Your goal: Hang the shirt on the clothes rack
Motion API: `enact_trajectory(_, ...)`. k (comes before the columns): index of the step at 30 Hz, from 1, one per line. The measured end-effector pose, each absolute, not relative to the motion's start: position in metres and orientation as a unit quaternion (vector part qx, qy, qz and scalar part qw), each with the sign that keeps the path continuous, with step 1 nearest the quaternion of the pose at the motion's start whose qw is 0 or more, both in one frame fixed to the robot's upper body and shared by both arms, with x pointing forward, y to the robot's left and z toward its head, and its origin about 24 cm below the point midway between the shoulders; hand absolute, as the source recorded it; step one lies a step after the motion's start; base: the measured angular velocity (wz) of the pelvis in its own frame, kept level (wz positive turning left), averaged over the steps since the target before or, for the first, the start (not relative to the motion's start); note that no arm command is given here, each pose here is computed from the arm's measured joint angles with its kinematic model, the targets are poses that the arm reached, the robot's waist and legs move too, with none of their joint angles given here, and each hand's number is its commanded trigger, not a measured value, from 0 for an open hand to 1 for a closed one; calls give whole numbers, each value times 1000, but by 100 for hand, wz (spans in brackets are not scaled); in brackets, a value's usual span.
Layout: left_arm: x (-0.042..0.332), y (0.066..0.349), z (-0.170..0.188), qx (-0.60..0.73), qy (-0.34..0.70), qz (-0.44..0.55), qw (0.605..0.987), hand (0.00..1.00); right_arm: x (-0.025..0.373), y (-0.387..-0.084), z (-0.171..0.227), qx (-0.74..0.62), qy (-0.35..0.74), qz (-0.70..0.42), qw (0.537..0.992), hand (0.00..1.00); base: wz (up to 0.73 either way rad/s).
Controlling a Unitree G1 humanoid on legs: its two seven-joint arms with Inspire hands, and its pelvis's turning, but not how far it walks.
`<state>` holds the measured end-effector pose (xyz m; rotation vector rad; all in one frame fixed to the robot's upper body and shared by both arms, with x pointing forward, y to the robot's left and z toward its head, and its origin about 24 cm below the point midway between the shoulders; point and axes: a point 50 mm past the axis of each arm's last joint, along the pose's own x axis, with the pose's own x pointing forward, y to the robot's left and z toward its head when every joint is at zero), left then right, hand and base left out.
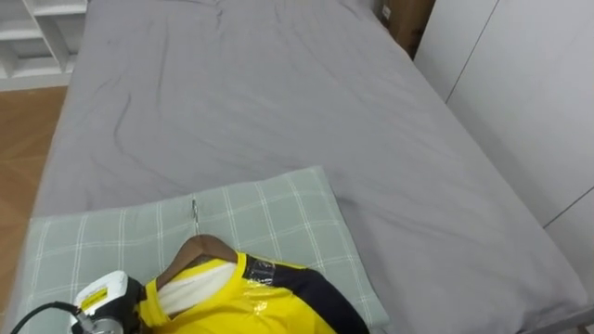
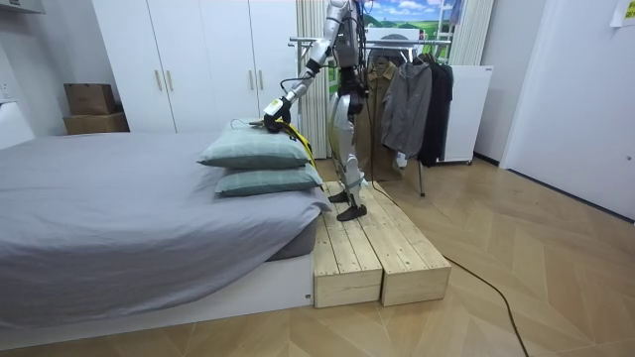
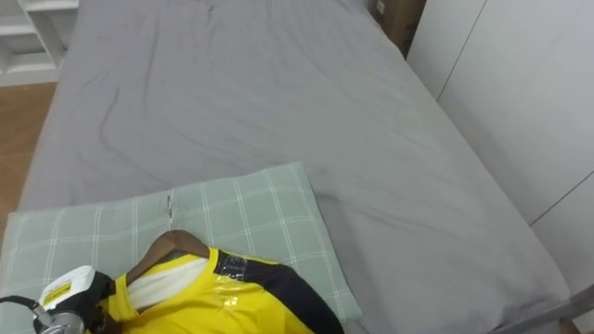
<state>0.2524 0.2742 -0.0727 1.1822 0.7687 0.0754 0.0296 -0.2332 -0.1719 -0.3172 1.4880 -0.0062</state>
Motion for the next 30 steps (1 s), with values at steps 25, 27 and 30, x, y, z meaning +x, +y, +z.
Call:
enact_trajectory(25, 255, 264, -67, 534, 281, 88, 793, 100, 27, -235, -171, -177, 663, -3, 727, 0, 2)
enact_trajectory(27, 260, 263, -61, 536, 257, 102, 798, 100, 25, -236, -171, -180, 663, -6, 727, 0, 0)
enact_trajectory(30, 261, 262, -59, 539, 240, 117, 799, 100, 25, -236, -171, -179, 662, -7, 727, 0, 1)
